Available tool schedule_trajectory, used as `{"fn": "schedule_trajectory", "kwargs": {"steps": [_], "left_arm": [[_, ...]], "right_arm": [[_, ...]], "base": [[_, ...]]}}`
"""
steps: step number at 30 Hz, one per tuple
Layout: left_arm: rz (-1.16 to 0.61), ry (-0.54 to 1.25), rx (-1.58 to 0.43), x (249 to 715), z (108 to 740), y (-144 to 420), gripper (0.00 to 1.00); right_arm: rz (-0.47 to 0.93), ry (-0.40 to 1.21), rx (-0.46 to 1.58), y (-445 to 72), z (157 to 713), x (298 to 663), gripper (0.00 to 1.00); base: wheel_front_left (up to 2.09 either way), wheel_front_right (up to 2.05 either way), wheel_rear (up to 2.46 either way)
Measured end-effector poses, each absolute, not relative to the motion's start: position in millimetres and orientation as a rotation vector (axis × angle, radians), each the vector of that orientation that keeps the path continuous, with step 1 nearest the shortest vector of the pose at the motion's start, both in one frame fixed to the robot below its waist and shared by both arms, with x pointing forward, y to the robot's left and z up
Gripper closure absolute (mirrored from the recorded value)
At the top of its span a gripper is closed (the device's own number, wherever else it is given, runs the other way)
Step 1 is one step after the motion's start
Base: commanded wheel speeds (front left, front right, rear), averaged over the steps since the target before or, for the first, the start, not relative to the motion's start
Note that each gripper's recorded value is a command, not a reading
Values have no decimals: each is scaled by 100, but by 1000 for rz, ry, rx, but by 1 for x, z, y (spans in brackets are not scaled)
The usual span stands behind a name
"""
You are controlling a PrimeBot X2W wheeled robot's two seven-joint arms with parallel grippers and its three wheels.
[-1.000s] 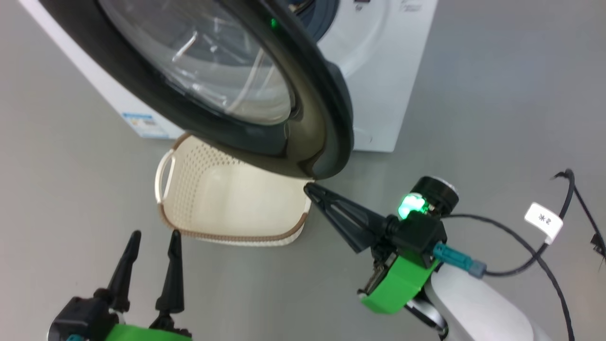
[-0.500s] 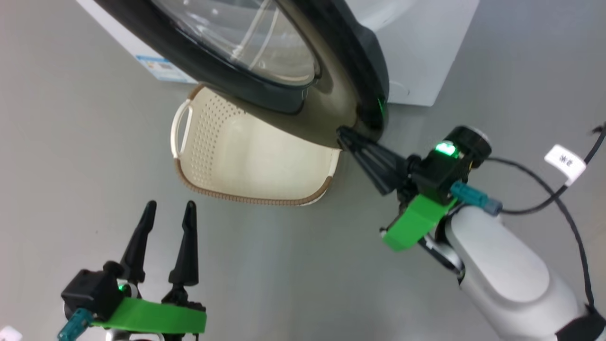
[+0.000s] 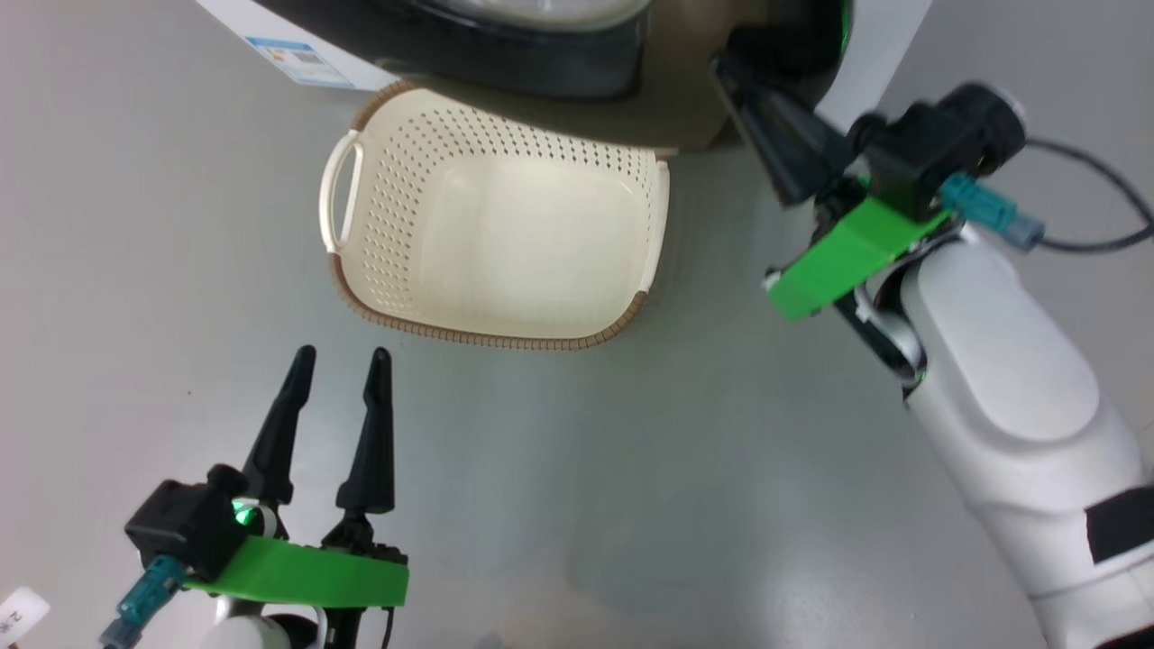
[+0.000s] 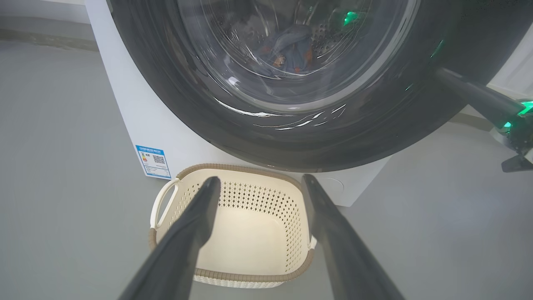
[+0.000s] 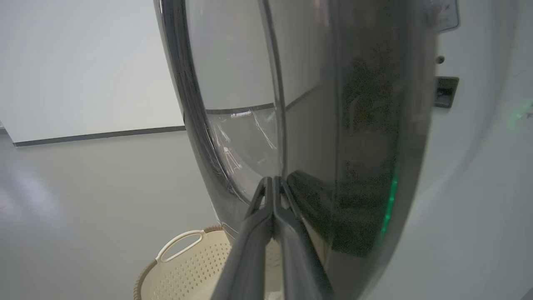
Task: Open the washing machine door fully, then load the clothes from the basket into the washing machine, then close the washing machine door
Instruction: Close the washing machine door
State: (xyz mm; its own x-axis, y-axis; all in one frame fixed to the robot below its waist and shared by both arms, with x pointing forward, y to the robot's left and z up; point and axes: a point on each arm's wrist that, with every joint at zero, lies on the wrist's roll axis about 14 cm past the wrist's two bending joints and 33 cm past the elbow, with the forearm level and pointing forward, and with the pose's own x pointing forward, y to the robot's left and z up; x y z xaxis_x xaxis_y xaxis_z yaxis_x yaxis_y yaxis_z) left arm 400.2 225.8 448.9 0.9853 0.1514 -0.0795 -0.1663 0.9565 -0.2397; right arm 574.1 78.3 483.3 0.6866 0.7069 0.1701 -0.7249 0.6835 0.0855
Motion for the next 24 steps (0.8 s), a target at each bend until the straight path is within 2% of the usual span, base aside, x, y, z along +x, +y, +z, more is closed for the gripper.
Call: {"fn": "schedule_trajectory", "kwargs": {"steps": [14,24], "left_arm": [[127,107,-261,415,428,215,0],[104,107,-268,427,424,211,0]], "right_arm": [[593,-178,214,41,494,648,100],[568,-174,284,45,495,657,100]], "base": [[0,0,0],[0,0,0]]}}
